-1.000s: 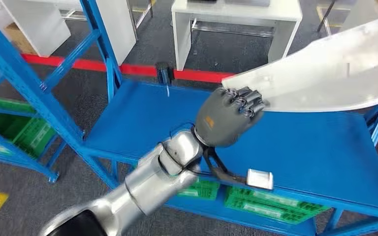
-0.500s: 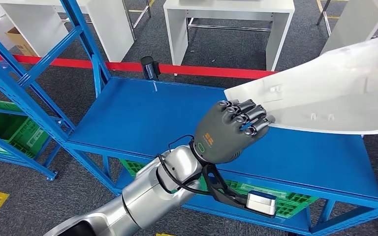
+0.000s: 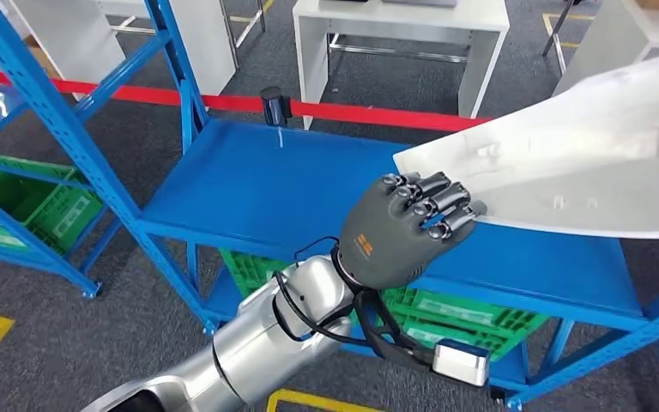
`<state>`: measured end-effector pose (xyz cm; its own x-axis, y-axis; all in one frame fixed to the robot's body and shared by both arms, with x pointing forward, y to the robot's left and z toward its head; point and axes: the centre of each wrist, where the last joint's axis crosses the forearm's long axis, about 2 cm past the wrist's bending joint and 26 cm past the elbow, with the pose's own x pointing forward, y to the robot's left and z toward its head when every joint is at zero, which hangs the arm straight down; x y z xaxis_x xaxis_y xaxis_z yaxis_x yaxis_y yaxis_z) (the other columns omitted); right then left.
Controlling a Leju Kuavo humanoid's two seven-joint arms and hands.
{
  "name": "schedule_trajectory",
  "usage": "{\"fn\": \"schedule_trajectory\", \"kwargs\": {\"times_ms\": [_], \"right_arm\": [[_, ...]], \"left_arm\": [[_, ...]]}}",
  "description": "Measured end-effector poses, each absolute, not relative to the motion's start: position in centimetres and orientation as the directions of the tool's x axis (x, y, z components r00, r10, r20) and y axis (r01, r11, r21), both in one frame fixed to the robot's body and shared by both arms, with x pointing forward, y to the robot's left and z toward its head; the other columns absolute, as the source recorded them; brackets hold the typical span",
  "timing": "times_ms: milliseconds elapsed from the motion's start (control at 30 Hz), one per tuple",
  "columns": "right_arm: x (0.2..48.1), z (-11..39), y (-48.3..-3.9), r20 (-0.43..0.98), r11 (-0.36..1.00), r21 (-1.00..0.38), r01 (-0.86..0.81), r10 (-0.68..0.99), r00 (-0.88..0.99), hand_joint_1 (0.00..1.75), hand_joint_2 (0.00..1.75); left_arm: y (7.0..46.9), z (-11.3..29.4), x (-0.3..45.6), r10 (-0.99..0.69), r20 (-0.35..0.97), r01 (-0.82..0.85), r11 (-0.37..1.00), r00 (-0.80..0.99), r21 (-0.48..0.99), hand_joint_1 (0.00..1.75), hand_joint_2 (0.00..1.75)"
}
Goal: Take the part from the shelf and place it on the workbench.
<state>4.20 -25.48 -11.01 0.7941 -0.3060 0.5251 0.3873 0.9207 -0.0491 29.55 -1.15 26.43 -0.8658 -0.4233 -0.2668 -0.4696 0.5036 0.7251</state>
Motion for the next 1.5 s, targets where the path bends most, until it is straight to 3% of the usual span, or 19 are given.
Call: {"fn": "schedule_trajectory", "kwargs": {"times_ms": [1500], "right_arm": [[5.0,-11.0,-26.4,0.614,0.915,-0.058,0.4,-0.283,0.737,0.0,0.0]], "left_arm": [[-1.1,25.1,28.0,-0.423,-0.255,-0.46,0.507,-0.869,0.729,1.75,1.75]]}}
